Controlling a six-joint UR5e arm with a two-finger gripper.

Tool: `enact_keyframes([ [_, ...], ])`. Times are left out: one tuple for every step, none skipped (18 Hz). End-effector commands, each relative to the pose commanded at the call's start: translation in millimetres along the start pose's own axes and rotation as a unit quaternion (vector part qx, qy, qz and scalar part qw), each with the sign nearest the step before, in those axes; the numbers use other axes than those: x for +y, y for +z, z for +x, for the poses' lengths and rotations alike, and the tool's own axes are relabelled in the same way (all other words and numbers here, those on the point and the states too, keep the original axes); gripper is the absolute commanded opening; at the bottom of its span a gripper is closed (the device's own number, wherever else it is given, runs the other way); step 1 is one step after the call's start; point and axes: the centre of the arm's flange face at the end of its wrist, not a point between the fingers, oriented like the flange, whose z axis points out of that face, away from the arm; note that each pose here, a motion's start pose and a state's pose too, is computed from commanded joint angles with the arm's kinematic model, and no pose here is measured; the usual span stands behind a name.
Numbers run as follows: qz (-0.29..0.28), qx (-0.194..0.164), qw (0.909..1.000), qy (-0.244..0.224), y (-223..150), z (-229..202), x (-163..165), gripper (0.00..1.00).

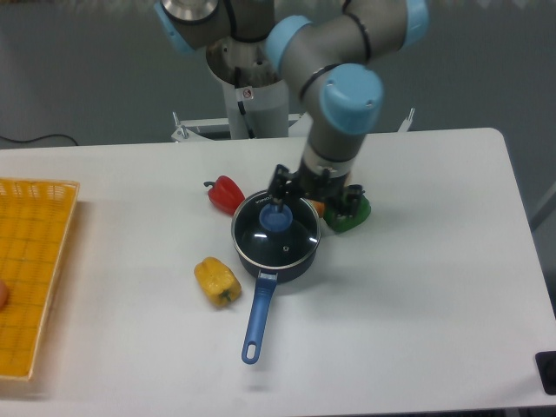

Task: Open the lid
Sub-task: 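Move the gripper over the saucepan and lower it to the lid knob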

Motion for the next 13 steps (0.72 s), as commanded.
enact_keyframes([
  [-0.005,-0.013,0.9999,0.007,2,6,-3,1.0],
  [0.001,-0.018,0.9998,0.002,4,8,-3,1.0],
  [0.013,-0.029,0.9995,-0.009,3,7,-4,1.0],
  [0.021,-0.035,0.999,-0.014,5,8,-4,1.0],
  [0.024,-0.037,0.9989,-0.014,7,10,-4,1.0],
  [0.023,-0.036,0.999,-0.015,10,11,-3,1.0],
  [0.021,-0.034,0.9991,-0.015,14,12,-1,1.0],
  [0.018,-0.031,0.9993,-0.014,19,14,0,1.0],
  [0.017,-0.03,0.9993,-0.014,22,15,1,1.0],
  [0.017,-0.027,0.9994,-0.015,25,16,1,1.0],
  [0.019,-0.023,0.9994,-0.018,27,16,1,1.0],
  [0.022,-0.013,0.9994,-0.023,30,17,1,1.0],
  [0.026,-0.004,0.9992,-0.03,31,17,1,1.0],
])
